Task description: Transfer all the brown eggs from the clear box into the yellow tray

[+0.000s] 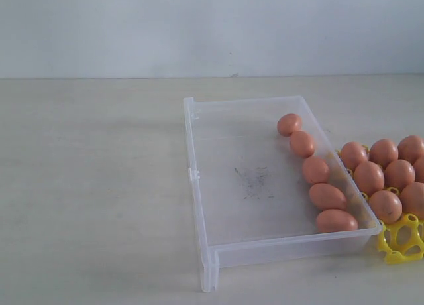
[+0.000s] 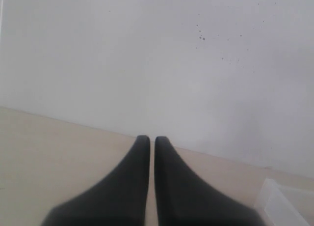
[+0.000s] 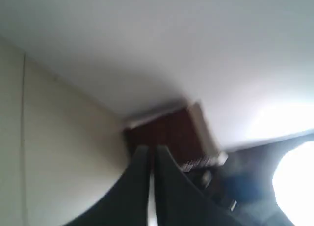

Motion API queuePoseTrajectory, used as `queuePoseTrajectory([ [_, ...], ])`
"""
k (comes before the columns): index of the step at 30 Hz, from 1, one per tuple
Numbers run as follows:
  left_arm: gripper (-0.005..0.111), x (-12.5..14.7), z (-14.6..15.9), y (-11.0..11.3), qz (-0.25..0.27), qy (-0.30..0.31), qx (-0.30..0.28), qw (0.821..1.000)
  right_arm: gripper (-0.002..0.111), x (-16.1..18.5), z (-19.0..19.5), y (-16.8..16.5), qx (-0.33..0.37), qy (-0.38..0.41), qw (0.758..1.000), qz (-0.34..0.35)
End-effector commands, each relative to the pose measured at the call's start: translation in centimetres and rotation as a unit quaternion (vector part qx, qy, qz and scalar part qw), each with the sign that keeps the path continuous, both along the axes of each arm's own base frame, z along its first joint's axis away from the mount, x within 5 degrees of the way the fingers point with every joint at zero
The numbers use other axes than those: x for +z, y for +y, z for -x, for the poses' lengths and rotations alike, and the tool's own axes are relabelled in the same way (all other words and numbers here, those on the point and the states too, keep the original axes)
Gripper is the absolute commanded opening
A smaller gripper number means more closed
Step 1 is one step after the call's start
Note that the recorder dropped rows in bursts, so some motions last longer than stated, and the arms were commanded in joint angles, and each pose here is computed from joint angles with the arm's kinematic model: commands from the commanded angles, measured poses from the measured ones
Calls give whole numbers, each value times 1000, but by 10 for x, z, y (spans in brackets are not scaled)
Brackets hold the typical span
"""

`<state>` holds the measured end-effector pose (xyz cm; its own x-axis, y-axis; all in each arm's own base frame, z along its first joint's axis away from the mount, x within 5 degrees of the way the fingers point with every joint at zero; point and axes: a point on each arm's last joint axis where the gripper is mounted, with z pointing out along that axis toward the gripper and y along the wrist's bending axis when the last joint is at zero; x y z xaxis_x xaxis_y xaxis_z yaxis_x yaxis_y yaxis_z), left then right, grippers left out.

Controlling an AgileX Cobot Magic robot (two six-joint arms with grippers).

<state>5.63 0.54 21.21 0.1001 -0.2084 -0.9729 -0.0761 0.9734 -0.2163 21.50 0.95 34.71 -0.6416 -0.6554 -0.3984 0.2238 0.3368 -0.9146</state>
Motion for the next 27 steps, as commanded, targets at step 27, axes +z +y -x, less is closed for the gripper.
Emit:
queuePoseTrajectory([
  [27,4,1,0,0,-2,-3,-1,1000,0,-152,-51,144,224,423,638,-603],
])
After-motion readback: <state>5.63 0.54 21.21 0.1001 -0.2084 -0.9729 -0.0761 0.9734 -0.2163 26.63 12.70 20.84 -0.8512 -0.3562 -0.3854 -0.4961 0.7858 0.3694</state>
